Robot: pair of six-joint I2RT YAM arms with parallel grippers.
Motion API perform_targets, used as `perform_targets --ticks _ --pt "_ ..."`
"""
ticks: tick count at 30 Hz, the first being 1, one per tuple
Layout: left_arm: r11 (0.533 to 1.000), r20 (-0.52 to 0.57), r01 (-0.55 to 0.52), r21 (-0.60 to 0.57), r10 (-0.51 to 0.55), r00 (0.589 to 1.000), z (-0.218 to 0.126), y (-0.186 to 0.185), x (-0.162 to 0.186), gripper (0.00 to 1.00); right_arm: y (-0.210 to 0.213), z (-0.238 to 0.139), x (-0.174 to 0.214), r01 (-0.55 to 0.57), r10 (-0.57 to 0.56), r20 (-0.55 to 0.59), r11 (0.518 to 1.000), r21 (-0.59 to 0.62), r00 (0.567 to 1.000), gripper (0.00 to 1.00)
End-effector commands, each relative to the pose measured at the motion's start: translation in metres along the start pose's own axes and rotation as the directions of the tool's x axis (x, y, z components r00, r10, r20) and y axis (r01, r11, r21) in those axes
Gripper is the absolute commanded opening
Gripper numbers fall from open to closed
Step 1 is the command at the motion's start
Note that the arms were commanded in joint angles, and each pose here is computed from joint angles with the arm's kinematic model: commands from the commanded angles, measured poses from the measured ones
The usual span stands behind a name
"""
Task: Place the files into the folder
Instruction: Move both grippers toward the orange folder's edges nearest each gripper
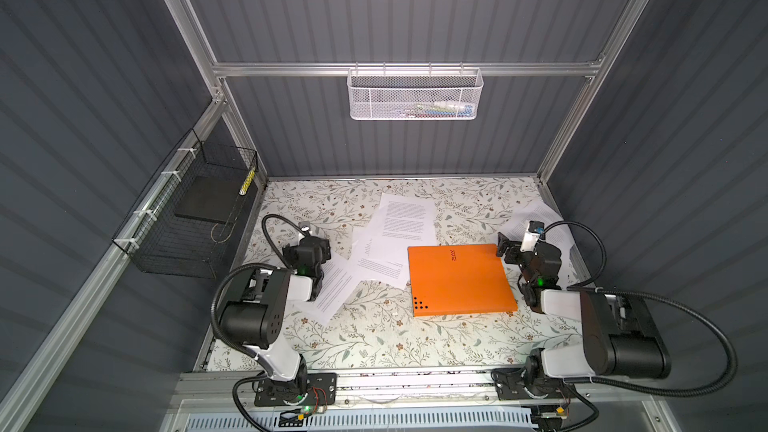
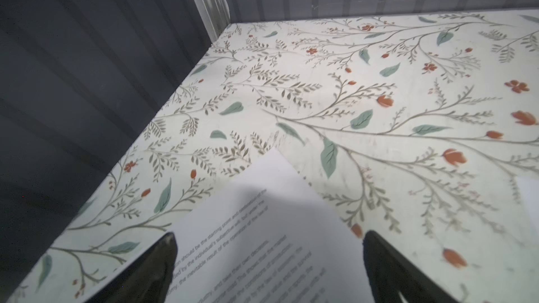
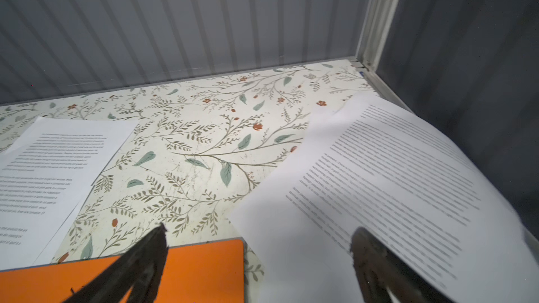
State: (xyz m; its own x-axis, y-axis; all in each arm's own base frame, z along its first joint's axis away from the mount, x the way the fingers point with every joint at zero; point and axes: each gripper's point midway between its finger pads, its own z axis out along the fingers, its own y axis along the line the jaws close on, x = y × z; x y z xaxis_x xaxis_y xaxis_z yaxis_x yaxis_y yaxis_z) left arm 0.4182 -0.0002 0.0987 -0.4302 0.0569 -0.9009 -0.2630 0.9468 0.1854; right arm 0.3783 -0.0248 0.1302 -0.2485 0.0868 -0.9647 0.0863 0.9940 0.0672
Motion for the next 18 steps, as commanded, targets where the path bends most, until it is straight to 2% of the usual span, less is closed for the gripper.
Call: perform_targets --ticks 1,3,5,7,9,11,13,15,18 --pt "0.997 -0.042 0.068 -0.023 -0.069 0.997 -0.024 -0.006 -0.05 1.0 -0.022 -0.017 -0.037 -0.035 0.026 0.05 0.979 0.2 0.998 0.99" --pt "0.989 -0.198 0.141 0.049 -0.129 0.972 -0.036 -0.024 -0.05 1.0 -0.028 -0.025 -0.051 -0.143 0.136 0.045 0.959 0.244 0.99 0.99" --pt "0.975 -0.291 0.193 0.106 -0.155 0.944 -0.05 -0.044 -0.043 1.0 -0.031 -0.033 -0.058 -0.282 0.275 0.064 0.924 0.256 0.959 0.99" --pt "0.924 -0.404 0.28 0.262 -0.159 0.901 -0.073 -0.077 -0.029 1.0 -0.031 -0.035 -0.053 -0.412 0.411 0.057 0.88 0.236 0.91 0.99" --pt "0.858 -0.515 0.362 0.365 -0.138 0.846 -0.101 -0.107 -0.01 1.0 -0.022 -0.036 -0.042 -0.514 0.529 -0.043 0.839 0.179 0.848 0.99" --pt "0.827 -0.565 0.359 0.433 -0.062 0.822 -0.129 -0.132 0.008 1.0 -0.01 -0.041 -0.026 -0.553 0.571 -0.143 0.82 0.151 0.808 0.99" --pt "0.813 -0.591 0.332 0.479 0.018 0.807 -0.155 -0.154 0.025 1.0 -0.001 -0.048 -0.011 -0.588 0.603 -0.198 0.798 0.134 0.773 0.99" --pt "0.778 -0.633 0.351 0.521 0.076 0.77 -0.177 -0.175 0.046 1.0 0.0 -0.058 0.01 -0.601 0.624 -0.245 0.781 0.17 0.742 0.99" --pt "0.758 -0.676 0.374 0.535 0.118 0.728 -0.195 -0.19 0.07 1.0 -0.002 -0.073 0.021 -0.584 0.617 -0.279 0.787 0.2 0.736 0.99"
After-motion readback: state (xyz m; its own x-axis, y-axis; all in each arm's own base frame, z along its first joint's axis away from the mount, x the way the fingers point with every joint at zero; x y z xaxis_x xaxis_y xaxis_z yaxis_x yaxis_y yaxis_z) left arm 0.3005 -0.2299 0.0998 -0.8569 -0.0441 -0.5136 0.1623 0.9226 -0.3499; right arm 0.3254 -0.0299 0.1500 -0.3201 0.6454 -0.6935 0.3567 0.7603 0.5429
